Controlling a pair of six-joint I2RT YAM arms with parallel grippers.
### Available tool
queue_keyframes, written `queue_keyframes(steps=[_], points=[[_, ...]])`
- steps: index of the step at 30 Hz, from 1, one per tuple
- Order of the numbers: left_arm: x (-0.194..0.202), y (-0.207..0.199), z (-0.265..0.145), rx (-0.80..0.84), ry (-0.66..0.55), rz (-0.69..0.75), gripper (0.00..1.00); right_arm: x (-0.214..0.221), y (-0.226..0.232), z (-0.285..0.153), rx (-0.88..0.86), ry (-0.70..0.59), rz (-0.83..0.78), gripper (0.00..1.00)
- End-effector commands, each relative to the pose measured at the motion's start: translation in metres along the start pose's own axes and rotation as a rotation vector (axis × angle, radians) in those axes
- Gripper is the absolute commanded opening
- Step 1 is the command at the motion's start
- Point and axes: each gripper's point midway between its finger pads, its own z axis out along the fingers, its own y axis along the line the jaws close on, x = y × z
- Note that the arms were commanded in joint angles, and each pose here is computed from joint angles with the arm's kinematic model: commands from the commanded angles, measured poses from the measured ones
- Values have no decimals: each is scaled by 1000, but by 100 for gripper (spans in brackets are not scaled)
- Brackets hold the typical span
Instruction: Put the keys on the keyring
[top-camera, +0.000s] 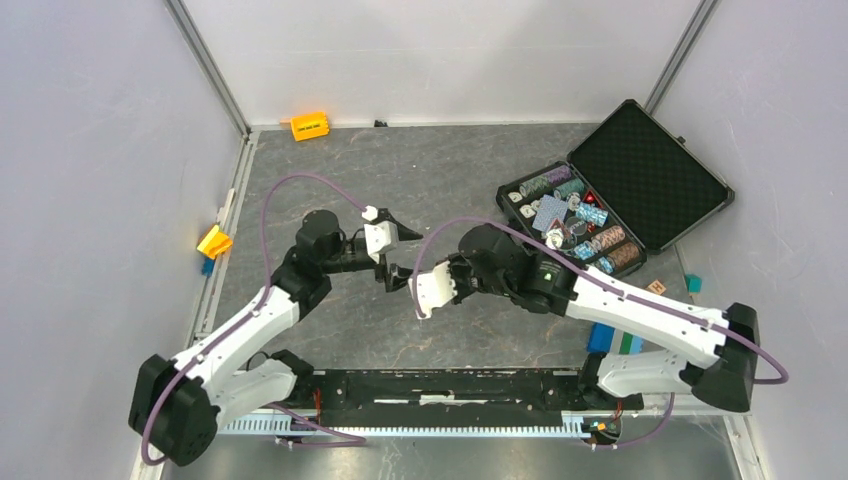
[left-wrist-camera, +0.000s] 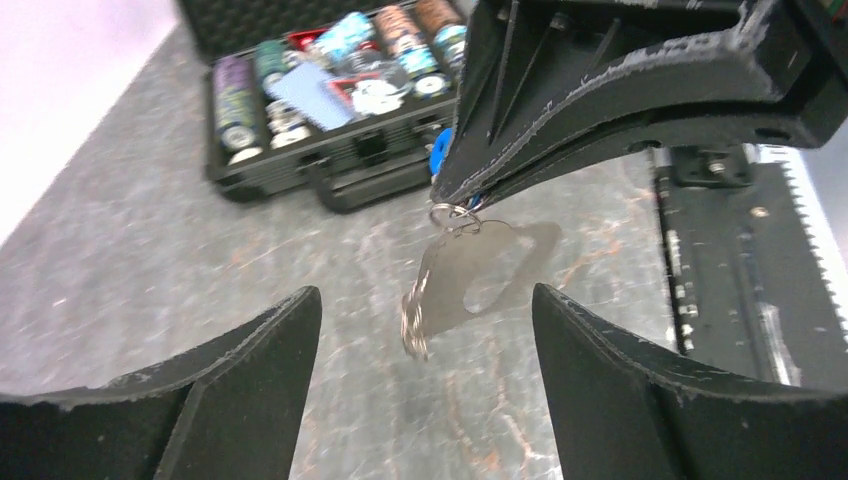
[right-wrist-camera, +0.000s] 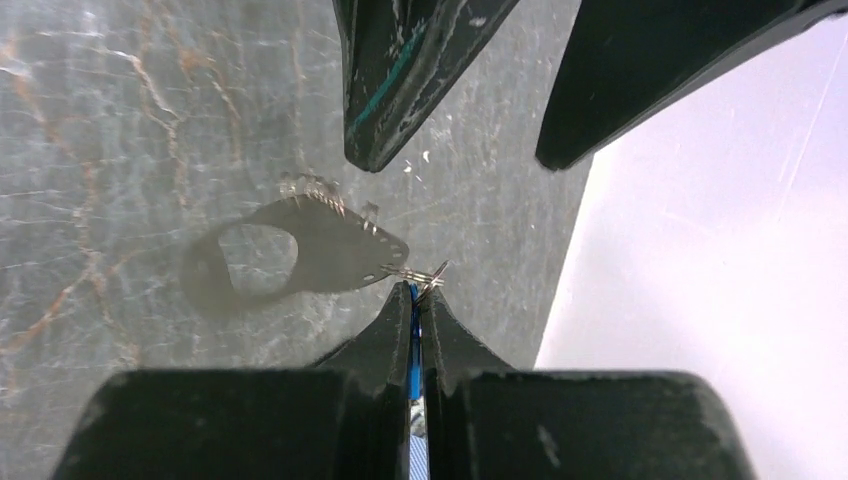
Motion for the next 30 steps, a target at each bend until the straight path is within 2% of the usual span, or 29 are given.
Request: queue_keyframes(steps=[1,8,14,17,22,30], points=[[6,32,-28,-196,148,125,85,-6,-44,1,114,53,-47,0],[12,75,-76,-549,284,82,91,-16,-64,36,87,86,-75,0],[18,107,-124,-853,353,22,97,-18,-96,68,70,47,1,0],[21,112,-139,-932,365,-17,99,2,-92,84,23,55,50,0],[34,123,-165,-1067,426,-41,100,58,-55,105,-69,83,147,0],[57,139,-189,-1137,465,-113,100,130,6,121,-173,194,222,0]])
